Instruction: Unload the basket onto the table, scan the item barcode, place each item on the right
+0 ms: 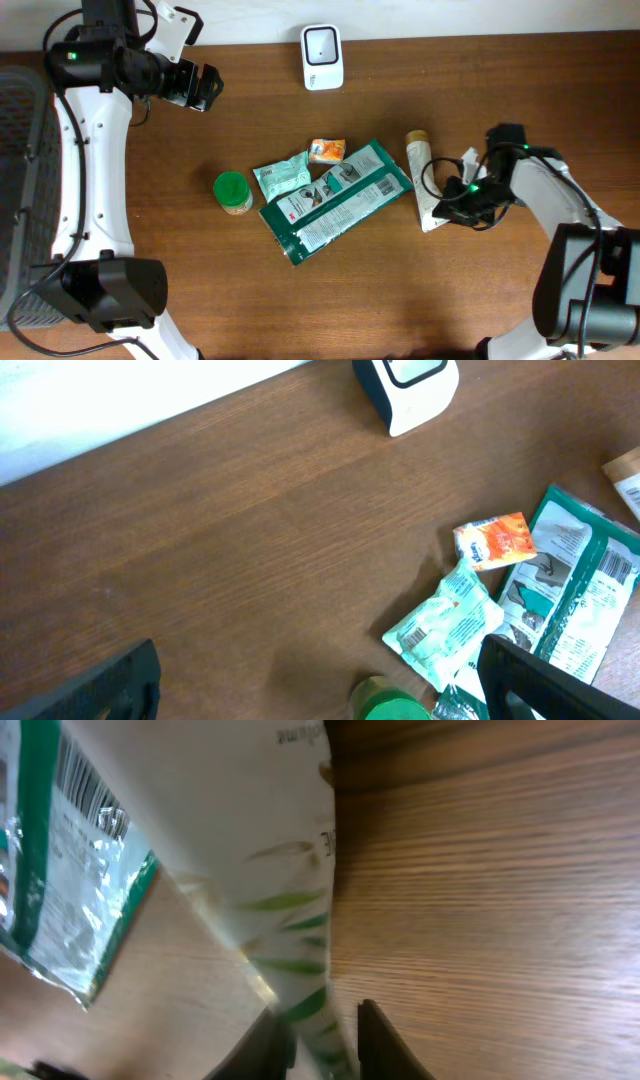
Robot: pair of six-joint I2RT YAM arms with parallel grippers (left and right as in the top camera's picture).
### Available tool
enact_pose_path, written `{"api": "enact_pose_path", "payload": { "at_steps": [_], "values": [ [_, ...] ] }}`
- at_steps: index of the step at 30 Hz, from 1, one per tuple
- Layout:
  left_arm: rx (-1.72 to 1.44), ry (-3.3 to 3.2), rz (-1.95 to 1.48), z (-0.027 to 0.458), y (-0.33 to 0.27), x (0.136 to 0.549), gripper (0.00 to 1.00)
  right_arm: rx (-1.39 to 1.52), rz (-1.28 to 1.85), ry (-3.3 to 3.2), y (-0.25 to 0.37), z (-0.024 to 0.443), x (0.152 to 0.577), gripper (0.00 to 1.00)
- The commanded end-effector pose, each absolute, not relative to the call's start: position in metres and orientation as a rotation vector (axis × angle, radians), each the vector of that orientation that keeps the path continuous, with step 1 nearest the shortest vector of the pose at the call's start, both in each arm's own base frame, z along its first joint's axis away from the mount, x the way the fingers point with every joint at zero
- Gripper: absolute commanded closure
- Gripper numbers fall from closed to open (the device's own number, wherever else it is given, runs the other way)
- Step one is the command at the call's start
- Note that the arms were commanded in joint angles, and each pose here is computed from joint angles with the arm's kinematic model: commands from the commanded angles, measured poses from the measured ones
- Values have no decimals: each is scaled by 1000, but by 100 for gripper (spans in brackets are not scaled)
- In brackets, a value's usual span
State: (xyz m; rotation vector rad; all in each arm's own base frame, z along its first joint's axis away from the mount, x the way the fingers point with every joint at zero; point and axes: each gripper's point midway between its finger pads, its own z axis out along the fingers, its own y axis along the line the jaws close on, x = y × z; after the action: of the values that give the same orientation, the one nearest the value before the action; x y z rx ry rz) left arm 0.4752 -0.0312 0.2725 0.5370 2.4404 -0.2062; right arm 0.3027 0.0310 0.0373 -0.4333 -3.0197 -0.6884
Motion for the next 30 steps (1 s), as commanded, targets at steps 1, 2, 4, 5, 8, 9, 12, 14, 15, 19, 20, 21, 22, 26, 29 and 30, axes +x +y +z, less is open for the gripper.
{"api": "enact_pose_path", "payload": {
  "at_steps": [1,2,4,5,8,9,12,14,15,19,20,21,22,26,29,30],
  "values": [
    [554,2439,-200,271,-30,475,1,-412,-756,-3014,31,40,302,64],
    [553,2439,-200,271,-30,475,1,-412,-755,-3012,31,40,301,57],
    [554,2439,-200,271,-30,475,1,-382,-763,-3024,31,42,303,51],
    [554,2439,-200,271,-30,475,1,-367,-764,-3033,31,44,305,50],
    [554,2439,-200,271,-30,475,1,-287,-769,-3084,29,55,317,42],
    [554,2439,-200,271,-30,475,1,-262,-771,-3130,25,61,328,36],
    [554,2439,-200,271,-30,475,1,-264,-775,-3192,16,66,342,32],
    [554,2439,-200,271,-30,475,1,-235,-780,-3239,9,67,350,30],
    [554,2439,-200,271,-30,475,1,-216,-779,-3257,7,66,354,30],
    [554,2439,-200,271,-30,475,1,-122,-839,-3244,14,55,357,32],
    [554,2439,-200,271,-30,475,1,-89,-878,-3227,17,51,357,33],
    [554,2439,-200,271,-30,475,1,-67,-913,-3208,21,47,356,34],
    [554,2439,-200,271,-30,475,1,-41,-967,-3175,26,41,355,36],
    [554,2439,-200,271,-30,475,1,-26,-1069,-3104,35,23,354,41],
    [554,2439,-200,271,-30,475,1,-21,-1087,-3110,36,17,359,41],
    [554,2439,-200,271,-30,475,1,-19,-1088,-3123,35,17,362,41]
  ]
}}
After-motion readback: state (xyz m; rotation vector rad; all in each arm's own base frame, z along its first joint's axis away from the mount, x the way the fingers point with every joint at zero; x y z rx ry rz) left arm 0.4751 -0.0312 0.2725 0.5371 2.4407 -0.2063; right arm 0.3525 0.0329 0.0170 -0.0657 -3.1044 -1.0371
